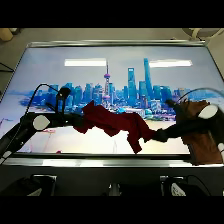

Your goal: Fold the shirts.

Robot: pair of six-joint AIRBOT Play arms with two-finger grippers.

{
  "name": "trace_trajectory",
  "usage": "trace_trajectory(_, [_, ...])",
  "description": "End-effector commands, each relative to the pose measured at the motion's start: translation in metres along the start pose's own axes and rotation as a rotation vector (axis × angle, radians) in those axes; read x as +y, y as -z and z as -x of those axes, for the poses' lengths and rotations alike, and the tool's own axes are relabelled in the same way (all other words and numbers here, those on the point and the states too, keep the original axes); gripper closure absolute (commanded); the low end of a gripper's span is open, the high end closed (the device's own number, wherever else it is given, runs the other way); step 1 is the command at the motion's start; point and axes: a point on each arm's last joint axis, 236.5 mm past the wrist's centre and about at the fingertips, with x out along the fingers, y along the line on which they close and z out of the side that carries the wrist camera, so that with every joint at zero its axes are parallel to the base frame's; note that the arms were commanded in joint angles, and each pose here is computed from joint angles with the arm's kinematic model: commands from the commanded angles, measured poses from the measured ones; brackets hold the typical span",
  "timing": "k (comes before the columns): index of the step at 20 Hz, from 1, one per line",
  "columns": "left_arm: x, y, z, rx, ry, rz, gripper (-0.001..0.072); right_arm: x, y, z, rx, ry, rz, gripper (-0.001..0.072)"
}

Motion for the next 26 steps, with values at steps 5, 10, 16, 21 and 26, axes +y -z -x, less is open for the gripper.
trace_trajectory(5, [0.0, 0.006, 0.0, 0.029, 0.0, 0.0, 0.0683, 0.031, 0.013, -0.098, -0.063, -0.063, -0.038, 0.0111])
trace_trajectory(10, [0.0, 0.009, 0.0, 0.039, 0.001, 0.0, 0.0683, 0.034, -0.021, -0.116, -0.171, -0.136, -0.109, 0.0129])
trace_trajectory(16, [-0.005, -0.008, 0.018, 0.008, -0.005, -0.037, 0.0683, 0.064, -0.062, -0.067, -0.217, -0.146, 0.16, 0.0692])
trace_trajectory(21, [-0.024, -0.116, 0.161, -0.341, -0.081, -0.184, 0.0683, 0.092, -0.148, 0.174, -0.514, 0.479, 0.576, 0.0692])
trace_trajectory(26, [-0.071, -0.163, 0.402, -0.895, -0.062, -0.228, 0.0683, 0.211, -0.071, 0.487, -1.244, 1.069, 0.608, 0.0692])
